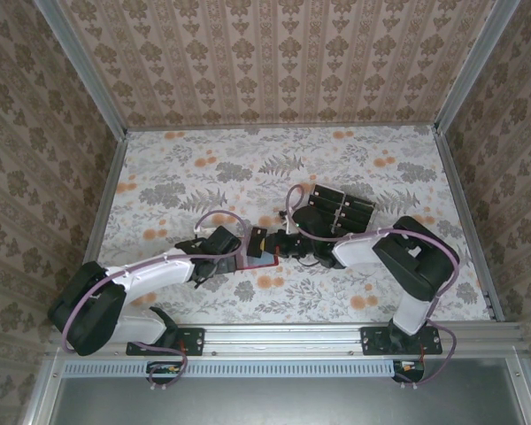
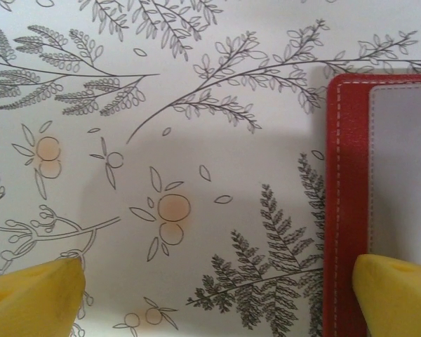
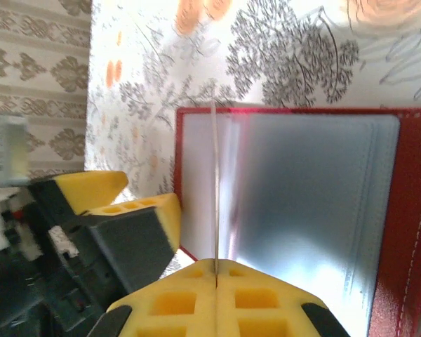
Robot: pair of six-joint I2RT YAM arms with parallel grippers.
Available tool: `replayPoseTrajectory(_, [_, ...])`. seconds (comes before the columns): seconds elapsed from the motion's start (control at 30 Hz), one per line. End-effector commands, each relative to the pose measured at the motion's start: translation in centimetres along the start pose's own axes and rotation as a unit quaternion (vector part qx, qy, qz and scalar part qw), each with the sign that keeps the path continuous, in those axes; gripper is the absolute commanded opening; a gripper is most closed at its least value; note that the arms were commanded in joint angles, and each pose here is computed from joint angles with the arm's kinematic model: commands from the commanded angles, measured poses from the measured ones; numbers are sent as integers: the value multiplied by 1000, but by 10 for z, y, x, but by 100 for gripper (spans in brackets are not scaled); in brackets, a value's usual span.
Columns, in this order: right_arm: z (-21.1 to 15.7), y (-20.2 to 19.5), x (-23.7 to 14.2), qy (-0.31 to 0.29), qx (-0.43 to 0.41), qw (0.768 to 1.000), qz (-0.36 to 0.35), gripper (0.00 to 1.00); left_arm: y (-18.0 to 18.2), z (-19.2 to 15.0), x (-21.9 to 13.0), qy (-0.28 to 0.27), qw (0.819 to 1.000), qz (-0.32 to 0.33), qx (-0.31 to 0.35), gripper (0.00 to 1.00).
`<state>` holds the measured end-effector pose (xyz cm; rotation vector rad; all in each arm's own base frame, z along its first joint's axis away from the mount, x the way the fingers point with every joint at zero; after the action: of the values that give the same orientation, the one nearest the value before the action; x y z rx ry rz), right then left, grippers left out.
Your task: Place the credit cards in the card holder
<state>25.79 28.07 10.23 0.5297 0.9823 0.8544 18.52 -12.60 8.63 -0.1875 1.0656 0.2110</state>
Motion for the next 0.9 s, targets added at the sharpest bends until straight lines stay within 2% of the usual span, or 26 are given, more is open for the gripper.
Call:
replayPoseTrajectory(0.0, [7,8,-9,-3,-25,1000,-7,0,6,5,-4,-8,999,23,23,100])
replayPoseTrajectory(0.5, [4,16,4,15,-35,999,16,0,0,7,-1,2,999,34,35,100])
replayPoseTrajectory(0.87, [-1,5,18,23,-34,999,5,0,7,0,4,9,999,45,28,100])
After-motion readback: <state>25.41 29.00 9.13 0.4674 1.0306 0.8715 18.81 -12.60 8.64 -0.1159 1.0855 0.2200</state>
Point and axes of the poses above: each hand's point on the last joint's axis, 136 mm out from that joint toward the fingers, its own x axis out along the fingers, its own y axis along the line the jaws close on, z = x × y, the point moved 7 cm from there along -x, back along the fingers, and after that the axes turned 13 degrees about -x, right-handed, at the moved point
